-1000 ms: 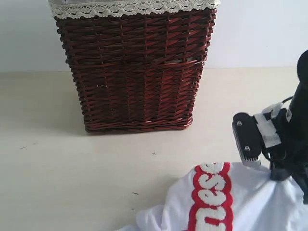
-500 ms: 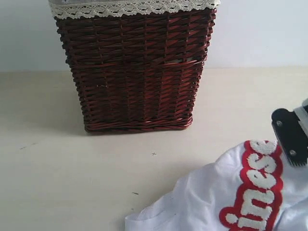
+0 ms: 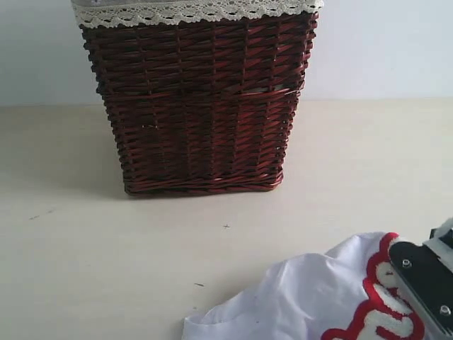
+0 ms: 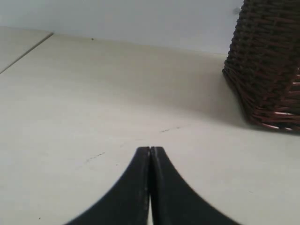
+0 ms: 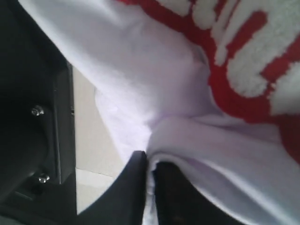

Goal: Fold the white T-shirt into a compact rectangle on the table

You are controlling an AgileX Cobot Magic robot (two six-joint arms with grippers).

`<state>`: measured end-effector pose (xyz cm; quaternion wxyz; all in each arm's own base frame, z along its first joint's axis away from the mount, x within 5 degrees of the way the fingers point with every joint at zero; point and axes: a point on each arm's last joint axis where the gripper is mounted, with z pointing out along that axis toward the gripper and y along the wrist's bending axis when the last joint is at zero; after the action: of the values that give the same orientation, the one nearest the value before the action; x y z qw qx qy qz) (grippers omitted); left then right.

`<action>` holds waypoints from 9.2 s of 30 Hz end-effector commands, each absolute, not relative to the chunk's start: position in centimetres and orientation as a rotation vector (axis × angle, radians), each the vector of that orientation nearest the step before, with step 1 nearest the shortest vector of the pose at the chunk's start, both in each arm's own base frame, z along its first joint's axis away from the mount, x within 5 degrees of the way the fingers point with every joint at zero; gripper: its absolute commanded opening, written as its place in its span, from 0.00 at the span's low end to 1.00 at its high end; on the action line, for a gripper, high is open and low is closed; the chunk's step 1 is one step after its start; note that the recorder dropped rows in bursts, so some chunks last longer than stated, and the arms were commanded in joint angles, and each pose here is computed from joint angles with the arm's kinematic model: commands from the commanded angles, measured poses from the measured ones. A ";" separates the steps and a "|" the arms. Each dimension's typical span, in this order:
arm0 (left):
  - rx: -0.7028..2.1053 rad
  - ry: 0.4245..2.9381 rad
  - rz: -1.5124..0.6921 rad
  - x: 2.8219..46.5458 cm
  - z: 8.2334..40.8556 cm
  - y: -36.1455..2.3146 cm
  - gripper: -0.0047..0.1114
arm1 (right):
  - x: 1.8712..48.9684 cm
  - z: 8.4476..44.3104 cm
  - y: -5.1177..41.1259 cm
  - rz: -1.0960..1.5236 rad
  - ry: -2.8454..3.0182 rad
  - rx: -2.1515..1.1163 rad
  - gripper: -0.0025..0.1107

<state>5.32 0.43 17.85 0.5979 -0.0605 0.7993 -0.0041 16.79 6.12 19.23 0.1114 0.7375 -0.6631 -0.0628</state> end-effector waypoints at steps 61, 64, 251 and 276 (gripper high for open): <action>-0.138 1.831 -0.013 5.3 18.1 0.4 0.04 | 21.5 24.6 3.6 -0.320 -2.709 2.020 0.45; -0.138 1.831 -0.013 5.3 18.1 0.4 0.04 | 21.2 27.2 3.3 -0.031 -2.856 2.164 0.45; -0.136 1.831 -0.012 5.3 18.1 0.4 0.04 | 23.9 15.7 10.3 -0.048 -2.859 1.836 0.02; -0.138 1.831 -0.013 5.3 18.1 0.4 0.04 | 23.9 8.9 16.1 0.030 -2.500 2.281 0.02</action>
<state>5.32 0.43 17.85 0.5979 -0.0605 0.7993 -0.0041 25.38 14.67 10.19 -0.1549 0.6583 -0.7354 0.0416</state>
